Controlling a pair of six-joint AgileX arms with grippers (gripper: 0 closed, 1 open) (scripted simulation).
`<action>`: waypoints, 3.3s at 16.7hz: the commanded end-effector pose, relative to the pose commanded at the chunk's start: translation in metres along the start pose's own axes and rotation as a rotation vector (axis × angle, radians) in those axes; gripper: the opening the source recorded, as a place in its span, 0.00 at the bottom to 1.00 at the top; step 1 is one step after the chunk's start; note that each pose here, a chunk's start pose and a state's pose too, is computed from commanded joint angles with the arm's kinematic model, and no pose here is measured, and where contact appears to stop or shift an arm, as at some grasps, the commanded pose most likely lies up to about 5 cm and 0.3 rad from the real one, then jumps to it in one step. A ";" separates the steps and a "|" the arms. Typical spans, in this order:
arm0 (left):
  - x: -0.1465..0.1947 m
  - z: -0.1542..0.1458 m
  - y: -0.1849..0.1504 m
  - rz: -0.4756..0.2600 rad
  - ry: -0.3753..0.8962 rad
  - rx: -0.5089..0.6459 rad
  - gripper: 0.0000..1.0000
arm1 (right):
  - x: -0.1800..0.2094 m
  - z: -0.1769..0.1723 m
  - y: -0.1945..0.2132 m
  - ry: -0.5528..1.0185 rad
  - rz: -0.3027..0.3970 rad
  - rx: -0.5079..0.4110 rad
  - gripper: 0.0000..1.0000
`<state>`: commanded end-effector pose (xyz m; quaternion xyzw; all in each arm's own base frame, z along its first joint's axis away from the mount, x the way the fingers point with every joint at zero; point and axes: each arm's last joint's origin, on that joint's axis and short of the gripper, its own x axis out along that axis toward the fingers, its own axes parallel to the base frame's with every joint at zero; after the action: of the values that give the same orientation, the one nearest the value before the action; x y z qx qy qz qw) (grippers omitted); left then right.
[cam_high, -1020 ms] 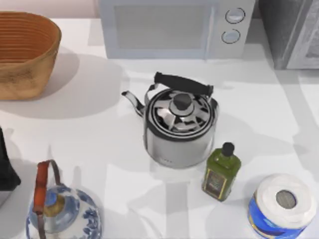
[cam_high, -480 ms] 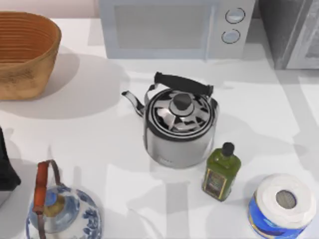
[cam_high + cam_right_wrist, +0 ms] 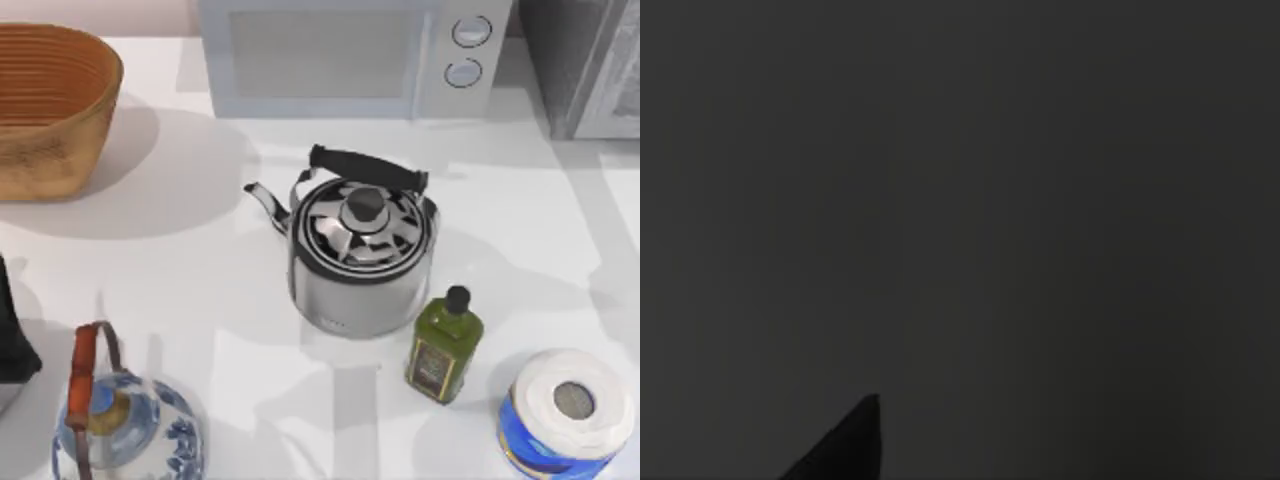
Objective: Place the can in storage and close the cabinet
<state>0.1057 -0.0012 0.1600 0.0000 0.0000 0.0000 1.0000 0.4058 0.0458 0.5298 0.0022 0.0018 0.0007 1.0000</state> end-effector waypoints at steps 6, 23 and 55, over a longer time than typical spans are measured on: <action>0.000 0.000 0.000 0.000 0.000 0.000 1.00 | -0.033 0.011 -0.001 0.013 -0.024 -0.009 1.00; 0.000 0.000 0.000 0.000 0.000 0.000 1.00 | -0.286 -0.239 -0.045 0.038 -0.072 0.007 1.00; 0.000 0.000 0.000 0.000 0.000 0.000 1.00 | -0.225 -0.337 -0.186 -0.029 0.006 -0.029 1.00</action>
<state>0.1057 -0.0012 0.1600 0.0000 0.0000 0.0000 1.0000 0.1798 -0.1389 0.1928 -0.0121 -0.0130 0.0036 0.9998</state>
